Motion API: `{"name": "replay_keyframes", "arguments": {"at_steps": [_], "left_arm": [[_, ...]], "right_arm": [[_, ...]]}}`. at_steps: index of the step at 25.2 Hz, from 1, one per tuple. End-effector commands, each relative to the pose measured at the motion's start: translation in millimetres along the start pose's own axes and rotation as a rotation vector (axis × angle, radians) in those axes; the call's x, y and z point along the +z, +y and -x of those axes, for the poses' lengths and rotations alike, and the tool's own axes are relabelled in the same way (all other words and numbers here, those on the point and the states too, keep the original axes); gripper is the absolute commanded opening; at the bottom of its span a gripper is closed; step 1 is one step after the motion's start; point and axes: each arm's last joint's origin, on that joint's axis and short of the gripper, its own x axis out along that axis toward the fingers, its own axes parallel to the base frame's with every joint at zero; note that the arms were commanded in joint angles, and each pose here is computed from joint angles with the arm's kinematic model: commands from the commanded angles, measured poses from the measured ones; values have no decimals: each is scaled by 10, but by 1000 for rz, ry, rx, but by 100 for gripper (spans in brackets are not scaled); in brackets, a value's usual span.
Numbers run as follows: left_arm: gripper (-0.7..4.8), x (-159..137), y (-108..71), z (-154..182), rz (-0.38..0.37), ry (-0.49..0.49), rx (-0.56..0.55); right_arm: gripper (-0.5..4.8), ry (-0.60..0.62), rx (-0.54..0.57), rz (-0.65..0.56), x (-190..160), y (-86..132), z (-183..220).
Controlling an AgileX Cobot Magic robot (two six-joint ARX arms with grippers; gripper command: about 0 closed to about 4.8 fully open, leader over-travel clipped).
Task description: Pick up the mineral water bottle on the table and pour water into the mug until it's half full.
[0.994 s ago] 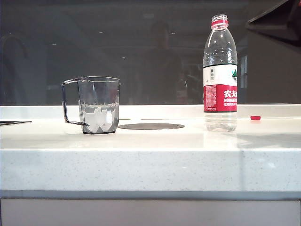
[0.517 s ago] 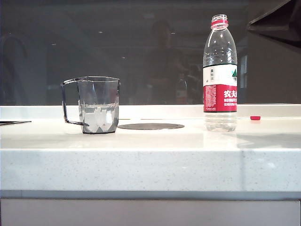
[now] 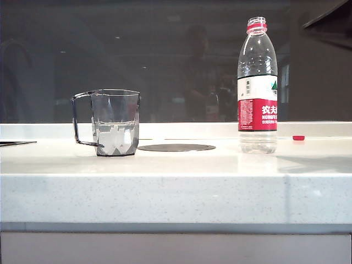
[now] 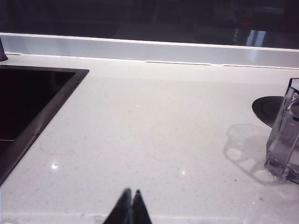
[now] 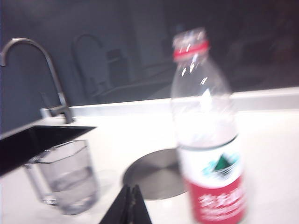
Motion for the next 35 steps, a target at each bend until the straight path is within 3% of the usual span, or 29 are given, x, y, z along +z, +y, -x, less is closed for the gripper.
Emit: {"name": "replay_keyframes", "arguments": {"at_steps": [1,3,14,22,35], "left_arm": [[-4,14,-3,2,-2,-8,-6],[-4,14,-3,2,-2,-8,-6],[-4,15,-3,2,-2,-8,-6],[-4,15,-3,2,-2,-8,-6],[-4,15,-3,2,-2,-8,-6]], "right_arm": [[-9,45,-89,146,16,-80,124],[-8,27,-226,167,19,-188,273],[-9,-3,-488,249,62,-406,560],[-8,-44,-522,265,102,-409,619],[-8,28,-542,249,33,-432,637]]}}
